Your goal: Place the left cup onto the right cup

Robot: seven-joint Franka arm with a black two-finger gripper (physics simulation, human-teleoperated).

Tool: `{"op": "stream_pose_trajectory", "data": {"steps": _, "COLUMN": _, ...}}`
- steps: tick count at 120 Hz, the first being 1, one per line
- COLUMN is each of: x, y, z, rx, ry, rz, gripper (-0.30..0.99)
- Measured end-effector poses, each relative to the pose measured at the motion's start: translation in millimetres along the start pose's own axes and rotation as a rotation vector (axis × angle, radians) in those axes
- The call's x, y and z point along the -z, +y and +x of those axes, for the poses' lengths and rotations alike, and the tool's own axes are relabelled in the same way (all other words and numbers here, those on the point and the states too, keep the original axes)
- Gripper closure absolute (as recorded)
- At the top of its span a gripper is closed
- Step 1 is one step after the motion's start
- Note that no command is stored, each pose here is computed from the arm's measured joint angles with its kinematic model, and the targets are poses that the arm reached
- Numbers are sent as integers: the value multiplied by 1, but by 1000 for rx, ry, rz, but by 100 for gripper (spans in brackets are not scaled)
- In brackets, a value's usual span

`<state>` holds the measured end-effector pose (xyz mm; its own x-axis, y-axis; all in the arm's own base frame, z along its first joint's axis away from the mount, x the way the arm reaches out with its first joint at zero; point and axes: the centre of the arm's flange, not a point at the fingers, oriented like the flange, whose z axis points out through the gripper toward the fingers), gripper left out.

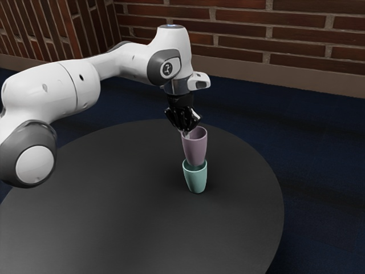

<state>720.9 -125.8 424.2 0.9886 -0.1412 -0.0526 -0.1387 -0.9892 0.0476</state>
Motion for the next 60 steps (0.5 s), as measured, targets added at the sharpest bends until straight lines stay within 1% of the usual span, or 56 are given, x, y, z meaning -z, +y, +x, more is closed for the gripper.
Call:
{"op": "stream_pose_trajectory", "data": {"steps": 29, "x": 2, "y": 1, "z": -1, "rx": 0, "ry": 2, "rz": -2, "gripper": 79}}
{"op": "stream_pose_trajectory", "data": {"steps": 60, "x": -6, "y": 4, "z": -4, "rx": -4, "ry": -13, "rz": -5, "gripper": 79}}
